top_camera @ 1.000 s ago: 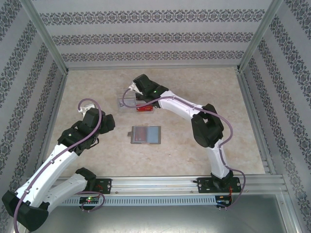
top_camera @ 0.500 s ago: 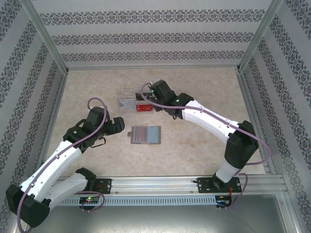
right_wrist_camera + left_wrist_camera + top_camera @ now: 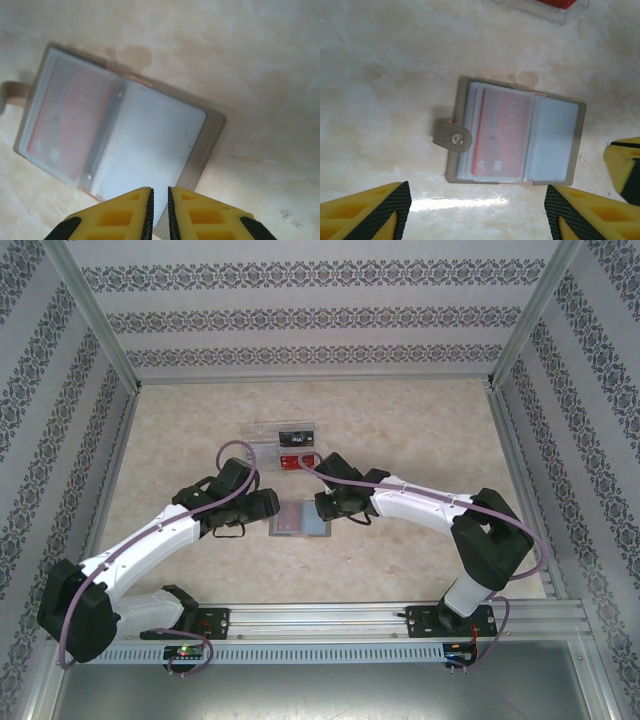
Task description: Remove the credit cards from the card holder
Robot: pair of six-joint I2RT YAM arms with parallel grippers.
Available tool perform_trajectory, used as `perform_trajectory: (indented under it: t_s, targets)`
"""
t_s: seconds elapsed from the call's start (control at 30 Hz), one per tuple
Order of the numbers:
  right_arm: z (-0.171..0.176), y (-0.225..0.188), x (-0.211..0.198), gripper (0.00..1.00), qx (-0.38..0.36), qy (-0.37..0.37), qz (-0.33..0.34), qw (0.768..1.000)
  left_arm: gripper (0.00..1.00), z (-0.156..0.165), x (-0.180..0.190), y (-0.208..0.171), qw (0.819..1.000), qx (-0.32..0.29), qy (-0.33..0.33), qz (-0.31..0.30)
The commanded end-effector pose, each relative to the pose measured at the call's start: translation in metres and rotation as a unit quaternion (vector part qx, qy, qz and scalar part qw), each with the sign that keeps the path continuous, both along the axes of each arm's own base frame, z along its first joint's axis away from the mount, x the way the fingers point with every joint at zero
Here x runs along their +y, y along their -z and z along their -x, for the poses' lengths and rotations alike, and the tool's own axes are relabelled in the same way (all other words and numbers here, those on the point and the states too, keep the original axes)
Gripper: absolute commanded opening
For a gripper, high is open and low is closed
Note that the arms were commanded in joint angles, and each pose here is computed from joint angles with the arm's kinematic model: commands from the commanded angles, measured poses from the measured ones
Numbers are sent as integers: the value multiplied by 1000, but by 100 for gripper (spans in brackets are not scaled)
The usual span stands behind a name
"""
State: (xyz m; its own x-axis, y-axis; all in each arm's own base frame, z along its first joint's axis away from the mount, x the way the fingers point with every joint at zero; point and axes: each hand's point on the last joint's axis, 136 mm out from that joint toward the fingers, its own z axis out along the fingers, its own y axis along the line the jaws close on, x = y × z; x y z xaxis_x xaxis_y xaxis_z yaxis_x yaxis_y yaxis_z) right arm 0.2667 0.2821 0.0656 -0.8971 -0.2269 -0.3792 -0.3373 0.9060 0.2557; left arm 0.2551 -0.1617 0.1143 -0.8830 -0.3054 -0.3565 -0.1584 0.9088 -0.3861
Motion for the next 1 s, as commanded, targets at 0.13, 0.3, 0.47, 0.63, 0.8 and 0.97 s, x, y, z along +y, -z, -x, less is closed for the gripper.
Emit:
perform_trajectory:
  t_s: [0.13,0.3,0.47,0.63,0.8,0.97]
  targets:
    - [10,24,-7,17,31,15,-5,999,69,-7,-27,6,1000,0,-3,27]
    - [10,36,-11,13,46,19,3,999,68,-11,-37,17,999,10,13,27]
    - [8,48,-17,11,51,21,21,998,68,-12,-46,26,999,18,31,33]
    - [8,62,-22,1,63,27,29,997,65,-13,-56,36,998,28,42,46]
    - [9,69,-23,0,73,26,30,997,62,-13,-59,46,997,39,49,39]
    - [9,68,-21,0,74,24,27,997,61,-13,-62,54,997,48,55,38]
